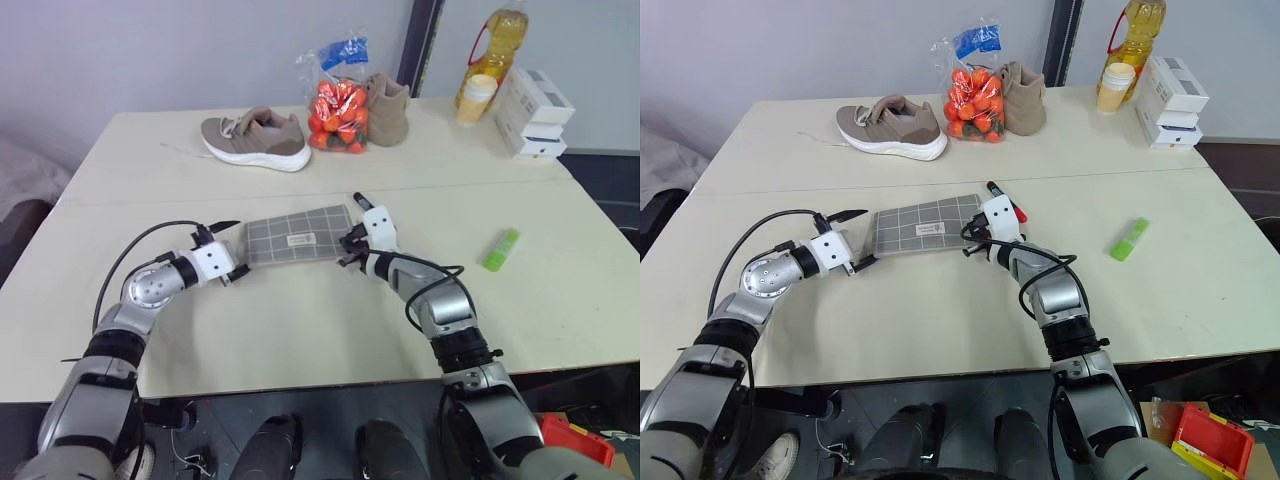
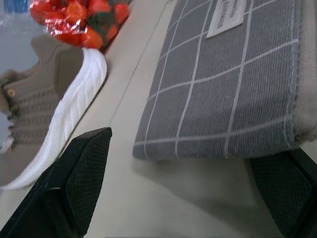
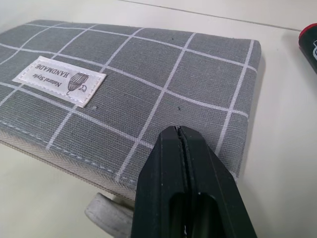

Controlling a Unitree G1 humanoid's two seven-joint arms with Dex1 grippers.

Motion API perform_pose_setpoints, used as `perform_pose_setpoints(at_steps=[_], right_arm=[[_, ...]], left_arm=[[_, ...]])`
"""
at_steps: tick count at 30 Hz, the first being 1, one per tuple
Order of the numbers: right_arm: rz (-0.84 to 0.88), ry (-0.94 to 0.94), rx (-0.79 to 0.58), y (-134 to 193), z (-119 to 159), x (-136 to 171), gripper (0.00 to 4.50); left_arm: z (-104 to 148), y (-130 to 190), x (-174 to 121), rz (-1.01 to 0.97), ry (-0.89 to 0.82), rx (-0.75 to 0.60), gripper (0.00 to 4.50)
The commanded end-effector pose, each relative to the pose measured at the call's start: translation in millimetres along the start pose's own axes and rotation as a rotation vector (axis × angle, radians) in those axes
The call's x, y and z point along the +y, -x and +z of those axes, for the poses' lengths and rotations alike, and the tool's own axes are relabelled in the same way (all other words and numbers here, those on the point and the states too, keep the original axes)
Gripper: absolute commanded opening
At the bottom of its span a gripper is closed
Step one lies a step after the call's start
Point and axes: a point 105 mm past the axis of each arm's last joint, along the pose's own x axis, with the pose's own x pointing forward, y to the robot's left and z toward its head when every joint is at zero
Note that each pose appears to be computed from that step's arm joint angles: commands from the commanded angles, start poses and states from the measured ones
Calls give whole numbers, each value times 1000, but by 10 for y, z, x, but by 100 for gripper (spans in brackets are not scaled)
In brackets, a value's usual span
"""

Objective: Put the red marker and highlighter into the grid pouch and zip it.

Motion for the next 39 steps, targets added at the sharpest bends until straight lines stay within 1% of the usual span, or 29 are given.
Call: perform_pose_setpoints(at_steps=[1, 4, 5, 6, 7, 13, 18, 20, 21, 23, 24, 25, 26, 30, 34, 39], right_arm=[[0, -4, -25, 9, 62, 41, 3], [-3, -6, -21, 12, 38, 49, 3], [-3, -6, -19, 13, 32, 51, 0], [-4, -5, -18, 13, 27, 53, 0], [-4, -4, -16, 14, 23, 57, 0], [2, 6, -12, 10, 17, 81, 0], [-5, 32, -44, 9, 110, 67, 0], [-7, 55, -73, 41, 202, 28, 0], [-5, 60, -85, 62, 240, 12, 26], [22, 111, -121, 156, 345, -20, 81], [35, 127, -132, 207, 385, -35, 137], [46, 131, -144, 255, 426, -49, 179], [54, 127, -156, 303, 466, -63, 233], [81, 147, -169, 488, 557, -79, 442], [132, 135, -153, 530, 546, 26, 447], [149, 30, -145, 458, 544, 125, 447]], left_arm=[[60, -90, -120, -40, -12, -43, 450], [118, -133, -126, -48, -17, -78, 450], [132, -142, -132, -53, -16, -87, 396], [148, -147, -131, -52, -17, -97, 364], [174, -152, -124, -47, -16, -113, 314], [280, -165, -91, -26, 46, -186, 4], [218, -82, -82, -15, 112, -176, 4], [150, -11, -50, 18, 171, -153, 4], [122, 25, -34, 36, 200, -144, 1], [67, 113, 2, 103, 302, -124, 0], [82, 156, 11, 132, 343, -129, 0], [103, 196, 14, 159, 385, -132, 0], [129, 236, 10, 184, 426, -134, 0], [251, 377, -99, 266, 540, -110, 0], [414, 410, -167, 297, 582, -102, 0], [536, 372, -261, 280, 589, -101, 0]])
